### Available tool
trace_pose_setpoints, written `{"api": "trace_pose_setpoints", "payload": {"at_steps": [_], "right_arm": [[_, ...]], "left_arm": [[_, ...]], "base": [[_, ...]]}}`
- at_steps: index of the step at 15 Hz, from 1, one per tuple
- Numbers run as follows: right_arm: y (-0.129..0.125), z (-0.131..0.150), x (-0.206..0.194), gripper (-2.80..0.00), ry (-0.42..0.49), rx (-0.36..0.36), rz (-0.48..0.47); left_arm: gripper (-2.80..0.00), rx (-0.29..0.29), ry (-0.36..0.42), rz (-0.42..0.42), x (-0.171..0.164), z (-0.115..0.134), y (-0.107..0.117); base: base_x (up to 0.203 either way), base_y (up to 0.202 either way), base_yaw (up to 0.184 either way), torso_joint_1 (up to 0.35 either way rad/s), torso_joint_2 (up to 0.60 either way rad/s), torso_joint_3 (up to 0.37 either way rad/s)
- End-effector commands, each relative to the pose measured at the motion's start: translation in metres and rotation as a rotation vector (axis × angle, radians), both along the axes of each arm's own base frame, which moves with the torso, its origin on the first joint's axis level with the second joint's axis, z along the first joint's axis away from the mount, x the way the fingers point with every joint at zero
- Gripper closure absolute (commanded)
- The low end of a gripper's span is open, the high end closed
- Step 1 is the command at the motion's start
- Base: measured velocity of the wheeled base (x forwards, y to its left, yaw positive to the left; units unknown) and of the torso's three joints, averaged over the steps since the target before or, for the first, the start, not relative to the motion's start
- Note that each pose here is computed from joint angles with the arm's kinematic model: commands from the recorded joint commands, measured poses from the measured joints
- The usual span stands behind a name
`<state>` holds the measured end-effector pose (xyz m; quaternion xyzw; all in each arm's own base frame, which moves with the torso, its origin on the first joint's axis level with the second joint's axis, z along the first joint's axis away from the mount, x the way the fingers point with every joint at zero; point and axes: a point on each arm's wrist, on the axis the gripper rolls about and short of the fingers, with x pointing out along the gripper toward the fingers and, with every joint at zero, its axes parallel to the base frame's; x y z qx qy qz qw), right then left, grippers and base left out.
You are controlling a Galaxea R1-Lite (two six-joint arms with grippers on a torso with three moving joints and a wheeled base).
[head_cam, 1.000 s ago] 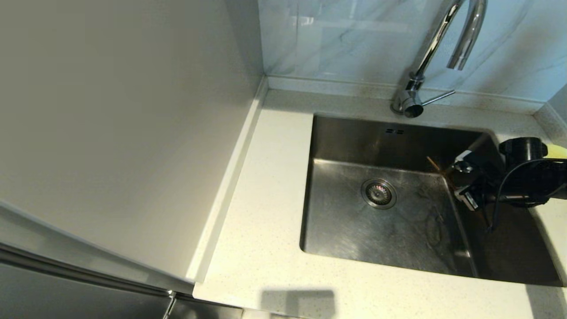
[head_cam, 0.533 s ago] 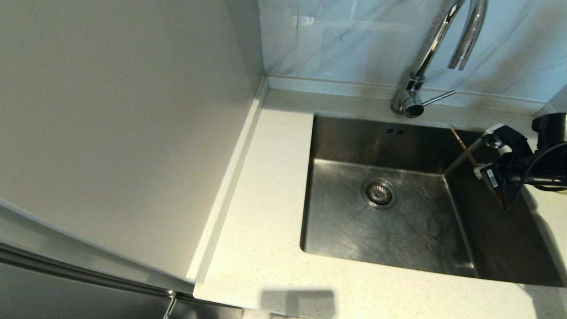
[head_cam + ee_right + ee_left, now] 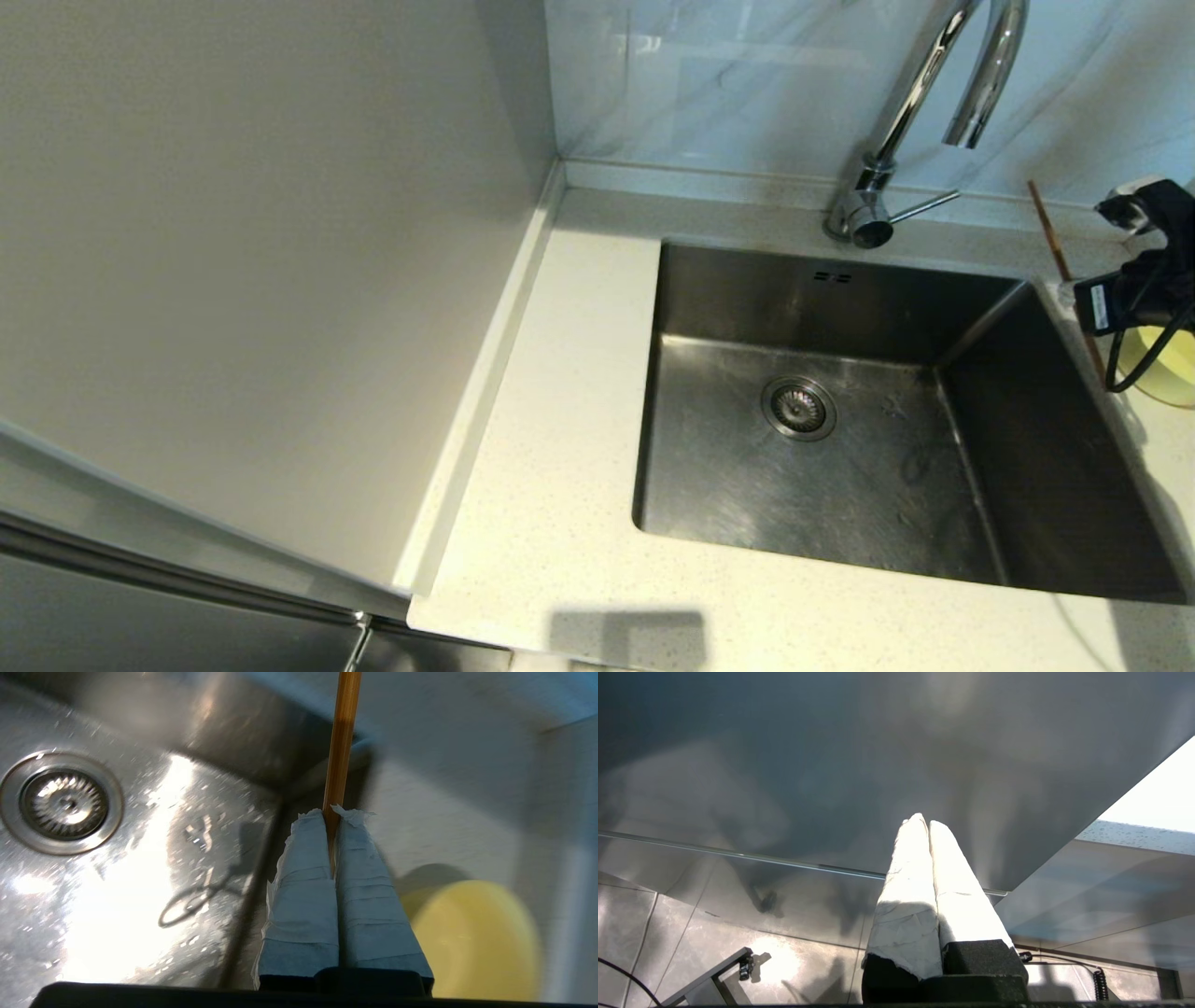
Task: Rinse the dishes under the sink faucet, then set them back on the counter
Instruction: Put the chopsticks back to the table from the sink
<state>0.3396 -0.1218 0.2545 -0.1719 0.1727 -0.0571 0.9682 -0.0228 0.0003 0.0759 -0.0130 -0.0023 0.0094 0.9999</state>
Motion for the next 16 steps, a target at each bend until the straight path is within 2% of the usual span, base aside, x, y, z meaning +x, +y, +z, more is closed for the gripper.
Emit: {"api": "trace_pose_setpoints", "payload": {"at_steps": [1,4,6,8,10,16], "right_arm": [[-0.002,0.029,-0.018,0.00,-0.080,-0.044,-0.019],[-0.012,0.056,-0.034,0.00,-0.138,-0.145,-0.048],[-0.020,0.063,-0.048,0.00,-0.124,-0.198,-0.076],[-0.029,0.060,-0.062,0.00,-0.029,-0.238,-0.116],[-0.036,0.050,-0.069,0.00,0.072,-0.233,-0.166],[-0.070,0.013,-0.081,0.00,0.237,-0.238,-0.254]], "left_arm": [[0.00,0.000,-0.003,0.001,0.000,0.000,0.000],[0.00,0.000,-0.003,0.001,0.000,0.000,0.000],[0.00,0.000,-0.003,0.001,0.000,0.000,0.000],[0.00,0.000,-0.003,0.001,0.000,0.000,0.000],[0.00,0.000,-0.003,0.001,0.000,0.000,0.000],[0.00,0.000,-0.003,0.001,0.000,0.000,0.000]], "base": [[0.000,0.000,0.000,0.000,0.00,0.000],[0.000,0.000,0.000,0.000,0.00,0.000],[0.000,0.000,0.000,0.000,0.00,0.000],[0.000,0.000,0.000,0.000,0.00,0.000],[0.000,0.000,0.000,0.000,0.00,0.000],[0.000,0.000,0.000,0.000,0.00,0.000]]}}
